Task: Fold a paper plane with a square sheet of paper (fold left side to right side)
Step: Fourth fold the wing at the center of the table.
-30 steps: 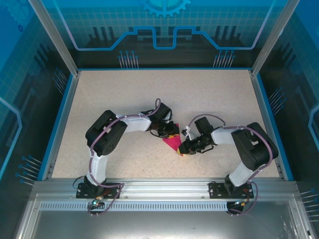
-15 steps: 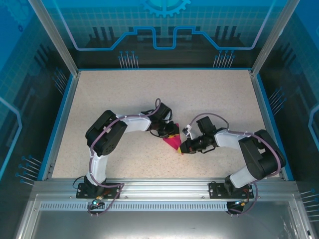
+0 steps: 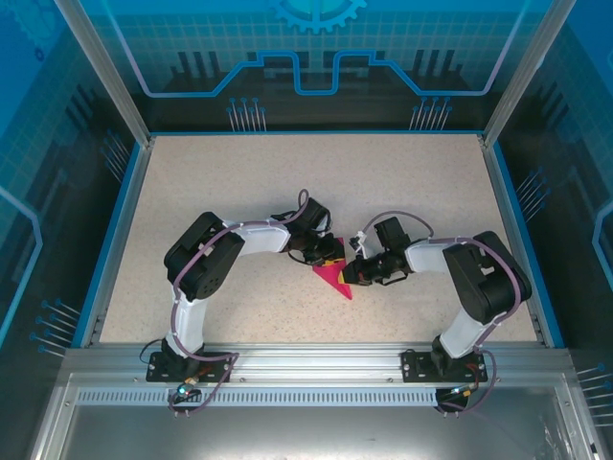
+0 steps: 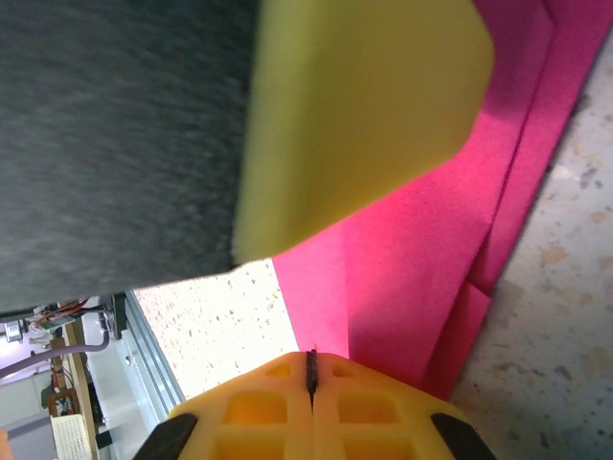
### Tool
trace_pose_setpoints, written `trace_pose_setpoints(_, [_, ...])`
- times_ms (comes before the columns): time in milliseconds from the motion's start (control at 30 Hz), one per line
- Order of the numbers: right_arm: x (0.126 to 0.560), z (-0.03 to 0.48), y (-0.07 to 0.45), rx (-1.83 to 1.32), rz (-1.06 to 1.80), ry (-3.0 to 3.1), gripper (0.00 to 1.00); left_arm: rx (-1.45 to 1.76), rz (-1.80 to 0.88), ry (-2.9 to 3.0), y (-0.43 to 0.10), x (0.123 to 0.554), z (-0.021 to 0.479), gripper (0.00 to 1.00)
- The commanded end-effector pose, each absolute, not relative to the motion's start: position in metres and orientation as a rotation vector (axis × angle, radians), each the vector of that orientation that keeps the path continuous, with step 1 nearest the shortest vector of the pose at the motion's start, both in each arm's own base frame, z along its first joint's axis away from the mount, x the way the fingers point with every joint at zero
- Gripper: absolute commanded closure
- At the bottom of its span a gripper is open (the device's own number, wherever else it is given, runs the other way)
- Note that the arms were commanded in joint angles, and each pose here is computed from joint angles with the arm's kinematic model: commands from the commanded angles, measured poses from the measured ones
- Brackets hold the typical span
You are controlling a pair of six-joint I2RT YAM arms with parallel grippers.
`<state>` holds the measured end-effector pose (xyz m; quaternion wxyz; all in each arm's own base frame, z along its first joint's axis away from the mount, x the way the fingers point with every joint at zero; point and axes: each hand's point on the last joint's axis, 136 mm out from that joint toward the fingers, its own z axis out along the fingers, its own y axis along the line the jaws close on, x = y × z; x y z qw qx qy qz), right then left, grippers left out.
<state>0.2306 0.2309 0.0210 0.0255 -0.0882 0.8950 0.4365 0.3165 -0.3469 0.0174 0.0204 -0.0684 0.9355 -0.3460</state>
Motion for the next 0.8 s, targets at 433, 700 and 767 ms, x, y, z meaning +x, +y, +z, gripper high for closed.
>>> trace_pose_setpoints(433, [0.198,0.000,0.219,-0.246,1.274,2.928,1.00,-0.271,-0.893,3.024,-0.322,0.294,-0.015,0.74])
trace_pose_setpoints(700, [0.185,-0.010,0.207,-0.248,1.120,3.042,1.00,-0.258,-0.909,3.007,-0.323,0.296,-0.008,0.73])
trace_pose_setpoints(767, [0.182,-0.014,0.206,-0.235,1.097,3.065,1.00,-0.238,-0.932,2.985,-0.327,0.299,0.000,0.73])
